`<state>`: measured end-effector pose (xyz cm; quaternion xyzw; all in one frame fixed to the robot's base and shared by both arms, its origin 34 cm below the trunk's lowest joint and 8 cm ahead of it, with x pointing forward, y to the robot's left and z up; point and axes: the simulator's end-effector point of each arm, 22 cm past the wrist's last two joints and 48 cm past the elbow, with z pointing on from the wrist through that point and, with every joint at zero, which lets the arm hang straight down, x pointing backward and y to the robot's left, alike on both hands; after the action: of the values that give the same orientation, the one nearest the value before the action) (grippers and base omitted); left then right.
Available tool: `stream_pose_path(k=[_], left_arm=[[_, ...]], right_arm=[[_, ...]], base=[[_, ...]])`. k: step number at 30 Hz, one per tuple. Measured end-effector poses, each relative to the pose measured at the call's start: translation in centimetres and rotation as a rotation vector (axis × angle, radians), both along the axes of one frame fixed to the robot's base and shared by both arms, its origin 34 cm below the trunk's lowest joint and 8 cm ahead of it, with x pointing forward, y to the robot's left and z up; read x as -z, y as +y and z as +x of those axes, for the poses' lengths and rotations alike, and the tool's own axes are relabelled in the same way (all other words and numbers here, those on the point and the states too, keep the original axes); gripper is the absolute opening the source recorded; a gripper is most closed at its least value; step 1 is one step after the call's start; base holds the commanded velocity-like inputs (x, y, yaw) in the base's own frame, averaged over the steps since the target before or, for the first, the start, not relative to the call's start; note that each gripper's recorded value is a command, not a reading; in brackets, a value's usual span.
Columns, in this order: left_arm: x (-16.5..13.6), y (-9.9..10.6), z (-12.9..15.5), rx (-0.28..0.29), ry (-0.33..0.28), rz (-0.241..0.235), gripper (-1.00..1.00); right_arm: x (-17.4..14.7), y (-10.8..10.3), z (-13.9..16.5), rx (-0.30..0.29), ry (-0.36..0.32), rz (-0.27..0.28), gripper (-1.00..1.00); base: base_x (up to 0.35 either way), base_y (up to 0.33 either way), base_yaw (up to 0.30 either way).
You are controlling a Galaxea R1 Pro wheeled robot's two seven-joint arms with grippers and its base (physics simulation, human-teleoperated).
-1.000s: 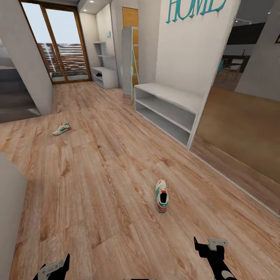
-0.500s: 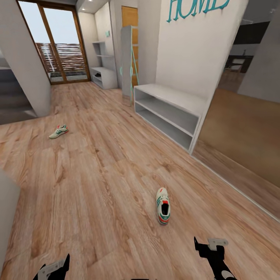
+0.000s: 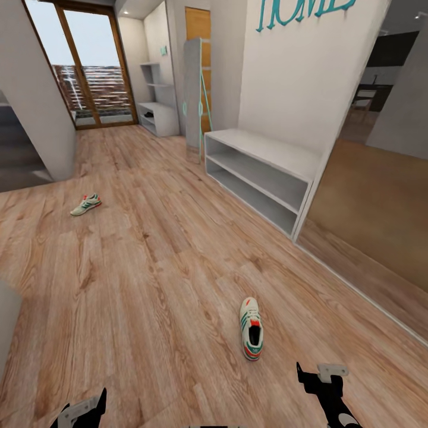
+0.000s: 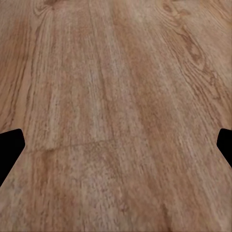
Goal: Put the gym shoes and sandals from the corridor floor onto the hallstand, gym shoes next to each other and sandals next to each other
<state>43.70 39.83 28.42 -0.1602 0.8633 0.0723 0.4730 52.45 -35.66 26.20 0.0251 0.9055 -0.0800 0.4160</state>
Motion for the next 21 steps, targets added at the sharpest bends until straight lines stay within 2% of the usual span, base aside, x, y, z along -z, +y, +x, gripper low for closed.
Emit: stream_pose_path(k=[12, 21], left_arm=[[0.19, 0.01, -0.16, 0.0, 0.005, 0.001, 1.0], [0.19, 0.06, -0.2, -0.002, 0.006, 0.001, 1.0]], right_arm=[[0.25, 0.0, -0.16, 0.0, 0.006, 0.0, 1.0], [0.27, 0.01, -0.18, 0.0, 0.006, 0.0, 1.0]], base=[[0.022, 0.005, 0.0], [0.183, 0.144, 0.0]])
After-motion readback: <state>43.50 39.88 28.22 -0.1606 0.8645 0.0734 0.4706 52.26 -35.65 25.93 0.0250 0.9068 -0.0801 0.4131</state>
